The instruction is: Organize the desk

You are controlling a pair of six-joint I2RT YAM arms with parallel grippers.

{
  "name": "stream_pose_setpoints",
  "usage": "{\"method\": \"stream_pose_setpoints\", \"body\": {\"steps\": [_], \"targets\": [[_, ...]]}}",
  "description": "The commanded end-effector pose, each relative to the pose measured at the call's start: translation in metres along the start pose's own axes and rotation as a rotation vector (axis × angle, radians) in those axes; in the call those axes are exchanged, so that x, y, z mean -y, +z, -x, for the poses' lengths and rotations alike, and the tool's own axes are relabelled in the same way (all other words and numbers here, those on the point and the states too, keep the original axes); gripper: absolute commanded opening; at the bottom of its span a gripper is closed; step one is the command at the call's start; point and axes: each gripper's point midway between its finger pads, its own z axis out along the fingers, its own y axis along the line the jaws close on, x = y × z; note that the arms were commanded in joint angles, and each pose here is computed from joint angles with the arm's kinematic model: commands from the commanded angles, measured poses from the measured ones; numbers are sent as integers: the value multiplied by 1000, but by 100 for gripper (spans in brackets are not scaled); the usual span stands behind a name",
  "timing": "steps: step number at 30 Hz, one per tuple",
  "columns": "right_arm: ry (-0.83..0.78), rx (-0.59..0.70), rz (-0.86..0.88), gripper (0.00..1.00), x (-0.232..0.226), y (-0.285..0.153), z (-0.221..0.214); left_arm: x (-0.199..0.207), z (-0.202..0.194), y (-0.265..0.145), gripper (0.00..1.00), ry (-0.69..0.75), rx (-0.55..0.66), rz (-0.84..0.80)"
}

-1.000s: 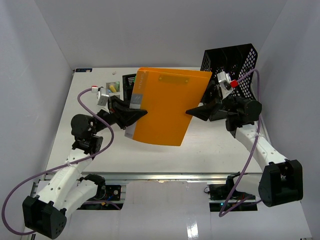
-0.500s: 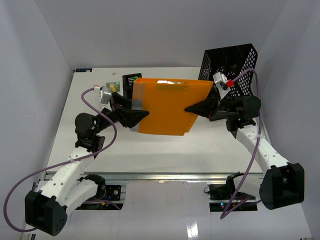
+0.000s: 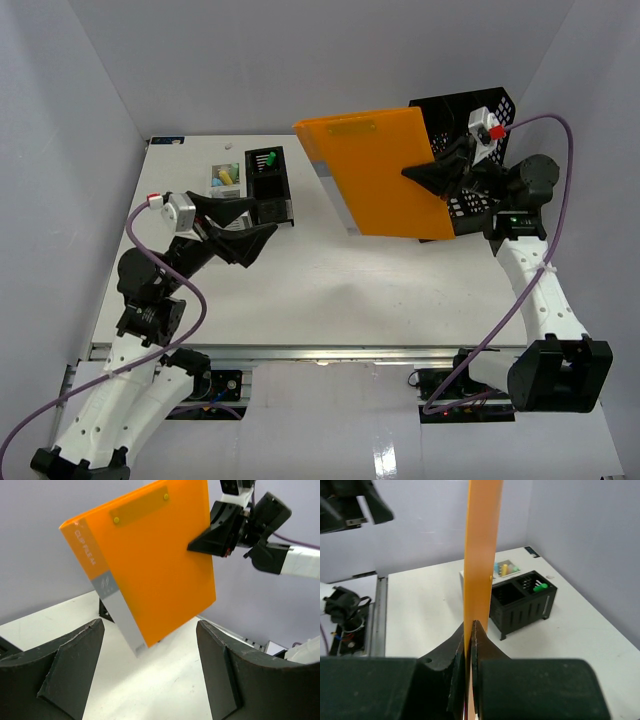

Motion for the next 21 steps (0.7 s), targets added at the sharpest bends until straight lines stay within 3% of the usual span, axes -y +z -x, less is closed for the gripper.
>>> {"method": "stream_pose_setpoints", "body": {"steps": [1,12,21], "targets": [[-110,11,-176,8,34,-5,24,-8,-17,-14,86,34,-65,64],[-226,149,-625,8,119,-82,115,-8,-38,-69,87,127,-132,176],[-306,164,-781,8,127,-114,141,-8,-50,-81,87,139,-158,191]]}}
